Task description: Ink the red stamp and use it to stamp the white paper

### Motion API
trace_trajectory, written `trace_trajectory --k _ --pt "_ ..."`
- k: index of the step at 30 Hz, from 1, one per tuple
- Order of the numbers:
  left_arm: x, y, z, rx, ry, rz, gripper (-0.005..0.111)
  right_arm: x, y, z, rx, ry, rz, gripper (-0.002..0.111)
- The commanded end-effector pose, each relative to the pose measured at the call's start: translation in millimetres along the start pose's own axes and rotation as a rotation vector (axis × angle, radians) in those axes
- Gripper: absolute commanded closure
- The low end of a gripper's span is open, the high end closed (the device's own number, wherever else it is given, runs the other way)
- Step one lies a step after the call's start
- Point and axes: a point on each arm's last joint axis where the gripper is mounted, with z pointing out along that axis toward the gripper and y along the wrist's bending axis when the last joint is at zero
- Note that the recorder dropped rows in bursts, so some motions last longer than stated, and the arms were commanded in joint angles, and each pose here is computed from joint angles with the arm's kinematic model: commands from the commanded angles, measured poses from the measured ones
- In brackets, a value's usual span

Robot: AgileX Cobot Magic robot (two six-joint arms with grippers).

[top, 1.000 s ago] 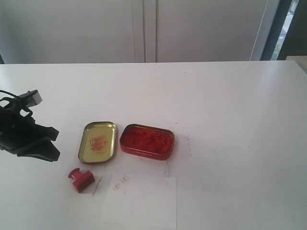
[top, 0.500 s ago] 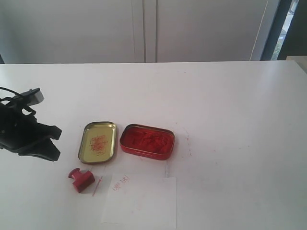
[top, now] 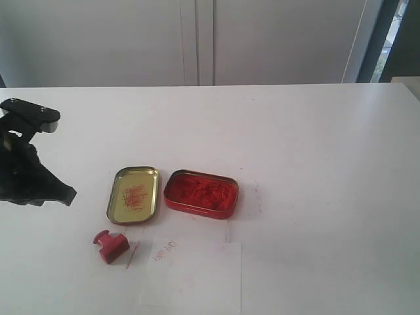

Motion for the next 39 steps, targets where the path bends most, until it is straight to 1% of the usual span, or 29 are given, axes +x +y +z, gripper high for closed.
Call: trace_trajectory --k 1,7,33,36,39 --pt "14.0 -0.8 -11.8 -0.006 -0.072 -0.013 0.107 0.7 0.0 0.2 -0.002 -0.007 -0.002 0.108" --pt "14.9 0.4 -21.4 -0.008 -0.103 -0.016 0.107 0.7 0.0 0.2 -0.002 -0.007 -0.002 0.108" --pt "14.7 0.7 -21.4 -0.012 -0.106 -0.010 0.107 0.7 0.0 0.2 -0.002 -0.007 -0.002 0.108" --pt "14.7 1.3 -27.4 -0.013 -0.129 -0.011 0.107 0.7 0.0 0.2 -0.002 -0.007 -0.002 0.108" --pt "15.6 2.5 -40.4 -0.012 -0.179 -0.019 0.107 0.7 0.0 0.2 -0.002 -0.007 -0.002 0.108"
